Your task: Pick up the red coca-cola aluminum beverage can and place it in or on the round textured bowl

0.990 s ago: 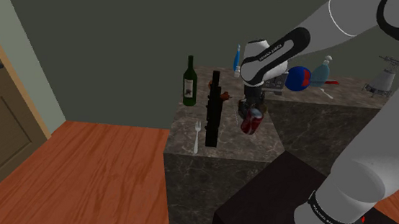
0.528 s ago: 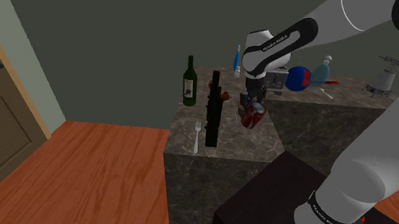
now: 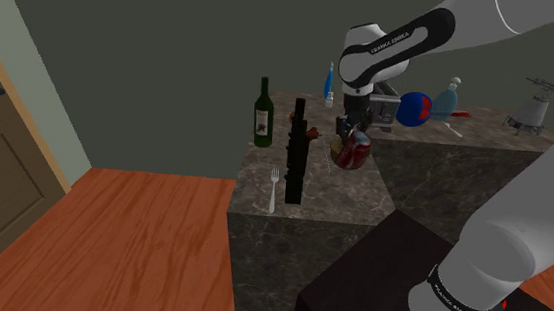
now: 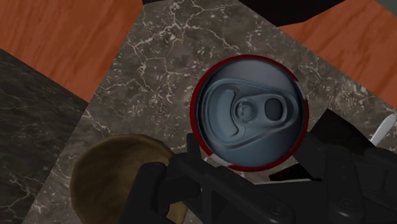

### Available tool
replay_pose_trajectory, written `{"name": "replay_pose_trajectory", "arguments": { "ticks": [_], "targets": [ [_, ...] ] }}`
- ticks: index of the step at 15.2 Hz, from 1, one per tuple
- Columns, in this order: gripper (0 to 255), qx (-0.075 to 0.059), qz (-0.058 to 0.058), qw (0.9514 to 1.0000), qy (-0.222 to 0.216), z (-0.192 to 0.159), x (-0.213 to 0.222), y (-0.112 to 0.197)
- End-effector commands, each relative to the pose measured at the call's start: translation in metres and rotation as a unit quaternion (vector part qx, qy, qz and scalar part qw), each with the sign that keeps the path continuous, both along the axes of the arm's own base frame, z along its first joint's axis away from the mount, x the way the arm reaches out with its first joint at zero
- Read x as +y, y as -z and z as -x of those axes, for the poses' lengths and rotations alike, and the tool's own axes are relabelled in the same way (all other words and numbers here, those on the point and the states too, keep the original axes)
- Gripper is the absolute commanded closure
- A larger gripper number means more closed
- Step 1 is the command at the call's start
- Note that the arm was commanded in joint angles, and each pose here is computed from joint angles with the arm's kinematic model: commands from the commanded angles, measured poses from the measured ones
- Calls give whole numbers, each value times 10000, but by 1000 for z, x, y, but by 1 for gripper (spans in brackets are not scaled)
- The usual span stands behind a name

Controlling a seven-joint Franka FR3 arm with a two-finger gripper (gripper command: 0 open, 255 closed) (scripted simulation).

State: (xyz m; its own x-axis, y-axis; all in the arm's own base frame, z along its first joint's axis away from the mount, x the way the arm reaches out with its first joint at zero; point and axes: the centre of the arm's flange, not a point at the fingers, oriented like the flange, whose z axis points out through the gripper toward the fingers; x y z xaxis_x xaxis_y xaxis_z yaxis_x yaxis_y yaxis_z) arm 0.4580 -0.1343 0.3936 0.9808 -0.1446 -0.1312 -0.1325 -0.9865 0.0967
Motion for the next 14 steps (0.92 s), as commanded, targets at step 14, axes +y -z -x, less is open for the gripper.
{"name": "replay_pose_trajectory", "arguments": {
  "ticks": [14],
  "targets": [
    [255,0,0,10000,0,-75,-105,-44]
  ]
}}
